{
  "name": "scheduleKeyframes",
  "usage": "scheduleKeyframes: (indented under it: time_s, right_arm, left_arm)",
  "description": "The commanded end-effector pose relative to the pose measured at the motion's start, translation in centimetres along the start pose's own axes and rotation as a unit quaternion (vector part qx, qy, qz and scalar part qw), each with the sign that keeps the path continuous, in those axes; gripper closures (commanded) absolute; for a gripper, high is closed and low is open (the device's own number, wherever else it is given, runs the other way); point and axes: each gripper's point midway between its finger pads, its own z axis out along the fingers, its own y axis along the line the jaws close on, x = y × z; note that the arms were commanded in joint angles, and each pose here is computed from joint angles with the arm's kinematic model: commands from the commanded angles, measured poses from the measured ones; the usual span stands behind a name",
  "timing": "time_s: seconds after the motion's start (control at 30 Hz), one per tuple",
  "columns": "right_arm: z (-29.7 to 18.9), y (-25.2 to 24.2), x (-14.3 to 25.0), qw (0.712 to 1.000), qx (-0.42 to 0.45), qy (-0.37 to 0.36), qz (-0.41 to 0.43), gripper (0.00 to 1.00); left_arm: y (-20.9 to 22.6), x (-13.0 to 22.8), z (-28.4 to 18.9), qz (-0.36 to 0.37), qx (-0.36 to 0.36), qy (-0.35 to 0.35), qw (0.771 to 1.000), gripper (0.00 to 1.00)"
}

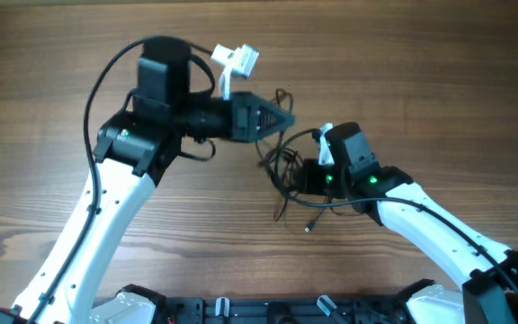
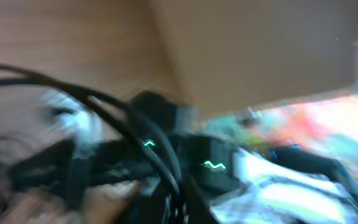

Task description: Untangle cables

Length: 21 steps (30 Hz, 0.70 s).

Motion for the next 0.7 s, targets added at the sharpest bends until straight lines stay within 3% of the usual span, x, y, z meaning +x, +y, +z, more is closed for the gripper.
scheduleKeyframes:
  time_s: [0.0, 0.03, 0.07, 0.23, 0.27, 0.3, 0.33, 0.37, 0.43, 0.5, 0.6, 0.67]
  right_arm:
    - [-0.1, -3.3, 0.4, 0.996, 0.087, -0.006, 0.031, 0.96]
    - [-0.3, -4.3, 0.7, 0.992, 0.113, -0.008, 0.048, 0.96]
    - [-0.5, -5.0, 0.7, 0.99, 0.13, -0.012, 0.061, 0.96]
    - [-0.3, -4.2, 0.6, 0.991, 0.11, -0.012, 0.074, 0.96]
    - [0.1, -1.1, 0.6, 0.999, 0.028, 0.01, 0.012, 0.96]
    - [0.0, 1.8, 0.8, 0.998, -0.051, 0.024, -0.037, 0.96]
    - [-0.5, 4.8, 0.7, 0.989, -0.128, 0.03, -0.068, 0.96]
    - [-1.1, 6.6, 0.5, 0.98, -0.176, 0.029, -0.084, 0.96]
    - [-2.3, 9.3, 0.2, 0.962, -0.248, 0.025, -0.114, 0.96]
    - [-3.1, 10.8, -0.5, 0.952, -0.283, 0.013, -0.119, 0.96]
    - [-3.3, 11.3, -1.7, 0.952, -0.287, -0.009, -0.102, 0.96]
    - [-3.0, 10.8, -3.2, 0.962, -0.264, -0.034, -0.052, 0.96]
  left_arm:
    - [13.3, -1.4, -4.2, -0.002, -0.36, -0.084, 0.929, 0.96]
    - [15.4, -1.2, -6.4, -0.014, -0.431, -0.095, 0.897, 0.96]
    - [16.4, -1.3, -7.8, -0.019, -0.465, -0.104, 0.879, 0.96]
    - [18.1, -2.4, -11.2, -0.051, -0.493, -0.143, 0.857, 0.96]
    - [18.4, -2.7, -11.9, -0.081, -0.49, -0.165, 0.852, 0.82]
    - [18.1, -2.6, -11.3, -0.102, -0.469, -0.167, 0.862, 0.42]
    - [17.2, -2.2, -9.9, -0.105, -0.431, -0.148, 0.884, 0.26]
    - [16.5, -1.7, -8.7, -0.108, -0.402, -0.131, 0.9, 0.2]
    - [15.7, -0.7, -7.1, -0.111, -0.378, -0.103, 0.913, 0.2]
    - [15.4, 0.9, -5.5, -0.112, -0.378, -0.065, 0.917, 0.29]
    - [15.6, 3.5, -3.4, -0.116, -0.385, -0.008, 0.915, 0.39]
    - [16.2, 5.4, -2.0, -0.124, -0.394, 0.036, 0.91, 0.4]
